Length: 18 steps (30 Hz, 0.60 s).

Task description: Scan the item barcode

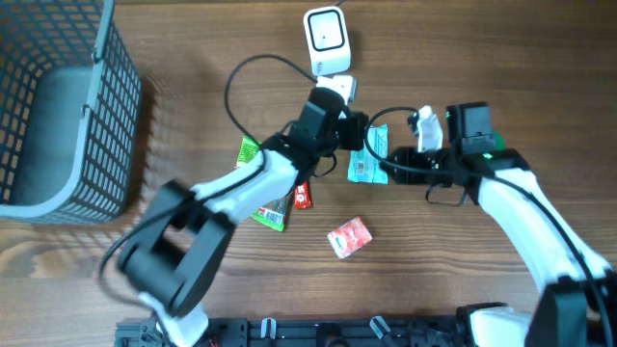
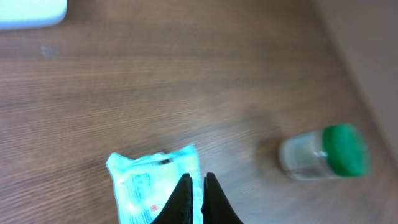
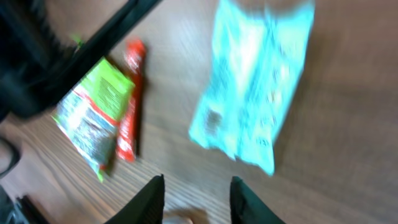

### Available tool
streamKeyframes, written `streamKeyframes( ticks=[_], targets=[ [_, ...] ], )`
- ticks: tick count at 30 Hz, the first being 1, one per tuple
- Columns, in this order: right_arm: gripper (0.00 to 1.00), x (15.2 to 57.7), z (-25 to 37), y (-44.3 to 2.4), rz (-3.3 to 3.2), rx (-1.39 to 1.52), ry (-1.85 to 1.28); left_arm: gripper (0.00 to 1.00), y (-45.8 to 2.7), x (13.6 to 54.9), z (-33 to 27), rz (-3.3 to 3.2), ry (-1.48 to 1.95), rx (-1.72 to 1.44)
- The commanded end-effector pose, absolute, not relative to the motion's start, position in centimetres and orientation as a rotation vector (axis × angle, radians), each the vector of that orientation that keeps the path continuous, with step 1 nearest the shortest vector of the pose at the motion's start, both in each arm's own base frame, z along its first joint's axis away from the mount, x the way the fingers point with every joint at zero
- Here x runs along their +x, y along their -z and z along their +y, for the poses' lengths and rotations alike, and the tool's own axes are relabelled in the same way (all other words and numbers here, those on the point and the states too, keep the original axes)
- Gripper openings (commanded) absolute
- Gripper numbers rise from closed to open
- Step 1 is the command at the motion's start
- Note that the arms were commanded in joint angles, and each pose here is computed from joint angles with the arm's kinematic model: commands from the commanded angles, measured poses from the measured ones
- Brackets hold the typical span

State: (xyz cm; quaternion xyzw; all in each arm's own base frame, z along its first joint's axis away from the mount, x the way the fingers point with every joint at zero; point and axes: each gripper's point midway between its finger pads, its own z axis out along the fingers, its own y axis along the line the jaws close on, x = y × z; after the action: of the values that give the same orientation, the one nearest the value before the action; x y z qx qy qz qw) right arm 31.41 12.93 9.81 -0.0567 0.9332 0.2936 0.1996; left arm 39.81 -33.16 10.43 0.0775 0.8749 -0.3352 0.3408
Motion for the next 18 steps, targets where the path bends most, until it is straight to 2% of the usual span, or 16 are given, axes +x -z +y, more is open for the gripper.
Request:
streamKeyframes(
  ticks=[1,3,8,11,16,18],
  targets=[
    [0.44,34.0,11.9,-11.3,2.513,-0.166,-0.682,0.04,-11.3,39.4,-31.9,2.3,0.824,0.192],
    [0.48,35.2,12.0,-11.0,2.481,-0.171,-0.672,0.04,-9.4,39.8,-31.4,2.338,0.781,0.171],
    [0.47,37.7,12.1,-7.9,2.475,-0.182,-0.652,0.04,-6.0,41.4,-31.2,2.348,0.795,0.15],
    [0.43,39.4,12.4,-6.3,2.445,-0.188,-0.651,0.04,-3.8,40.1,-31.8,2.412,0.813,0.182],
    [0.43,40.5,12.5,-1.8,2.482,-0.177,-0.655,0.04,-0.9,37.6,-30.8,2.574,0.737,0.183],
    [0.34,39.0,12.3,-0.2,2.571,-0.142,-0.666,0.04,-0.2,36.2,-30.9,2.626,0.717,0.203]
  ],
)
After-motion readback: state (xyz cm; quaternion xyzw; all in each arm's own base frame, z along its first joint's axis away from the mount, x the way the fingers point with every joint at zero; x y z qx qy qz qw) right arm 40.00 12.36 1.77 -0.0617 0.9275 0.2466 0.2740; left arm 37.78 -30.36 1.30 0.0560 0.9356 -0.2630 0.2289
